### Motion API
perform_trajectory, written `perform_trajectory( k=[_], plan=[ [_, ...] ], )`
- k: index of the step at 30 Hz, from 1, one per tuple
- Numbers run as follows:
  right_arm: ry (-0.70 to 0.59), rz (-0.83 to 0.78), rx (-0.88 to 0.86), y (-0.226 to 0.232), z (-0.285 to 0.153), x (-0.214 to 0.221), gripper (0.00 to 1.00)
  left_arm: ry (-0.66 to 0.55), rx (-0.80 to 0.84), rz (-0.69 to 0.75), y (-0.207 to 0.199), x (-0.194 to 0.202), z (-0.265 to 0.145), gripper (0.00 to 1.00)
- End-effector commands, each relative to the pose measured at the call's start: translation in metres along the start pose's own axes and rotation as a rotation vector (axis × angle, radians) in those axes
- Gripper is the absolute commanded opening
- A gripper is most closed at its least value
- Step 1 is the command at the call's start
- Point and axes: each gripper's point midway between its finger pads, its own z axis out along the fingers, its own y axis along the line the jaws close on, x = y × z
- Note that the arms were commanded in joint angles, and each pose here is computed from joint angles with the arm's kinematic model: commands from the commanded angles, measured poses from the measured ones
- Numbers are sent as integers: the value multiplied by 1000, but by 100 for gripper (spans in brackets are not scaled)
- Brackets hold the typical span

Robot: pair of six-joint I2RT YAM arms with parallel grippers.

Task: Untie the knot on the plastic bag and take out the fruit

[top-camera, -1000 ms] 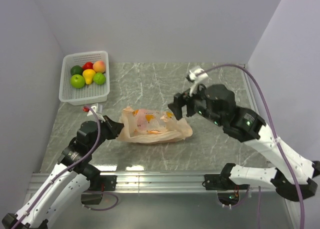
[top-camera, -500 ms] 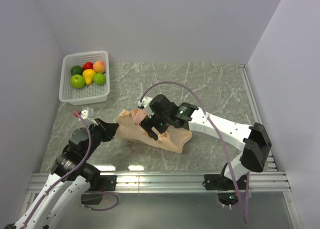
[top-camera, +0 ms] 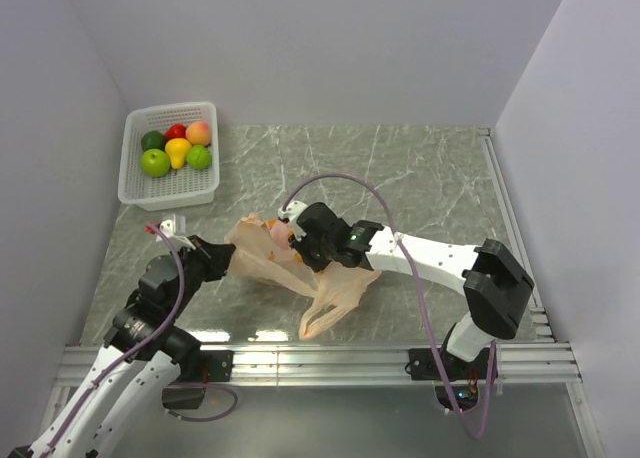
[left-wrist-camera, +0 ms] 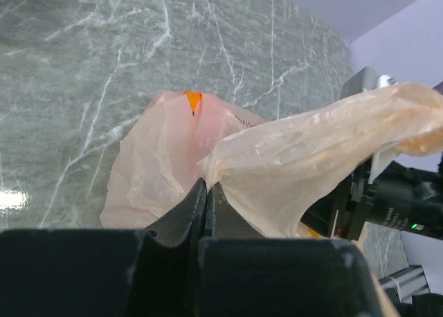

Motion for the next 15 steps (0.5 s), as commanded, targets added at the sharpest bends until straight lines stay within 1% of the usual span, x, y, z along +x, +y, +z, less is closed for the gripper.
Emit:
perform_trajectory(
  k=[1, 2, 3, 4, 6, 9, 10, 11, 12, 13, 15],
  plan=[
    [-90, 54, 76, -17, 9, -17, 22, -107, 2, 0, -3, -22, 6, 1],
    [-100, 79, 89, -21, 9, -18, 9, -110, 10, 5, -6, -24, 9, 1],
    [-117, 105, 113, -31, 7, -22, 3, -114, 13, 13, -7, -25, 12, 1],
    [-137, 133, 153, -40, 6, -25, 0, -116, 10, 27, -11, -30, 19, 1],
    [-178, 171, 187, -52, -3, -34, 0, -120, -8, 48, -13, -35, 28, 1],
    [-247, 288, 289, -82, -18, -45, 0, -140, -73, 107, -13, -50, 46, 1],
    [-264, 356, 321, -93, -22, -46, 0, -140, -91, 122, -17, -57, 54, 4],
    [-290, 392, 364, -102, -32, -49, 0, -146, -98, 132, -19, -62, 58, 9],
    [-303, 417, 373, -105, -36, -51, 0, -147, -105, 136, -21, -66, 60, 17],
    [-324, 445, 368, -105, -40, -54, 0, -141, -96, 144, -28, -71, 63, 38],
    [-350, 464, 326, -98, -45, -61, 0, -133, -64, 133, -37, -72, 63, 62]
  ],
)
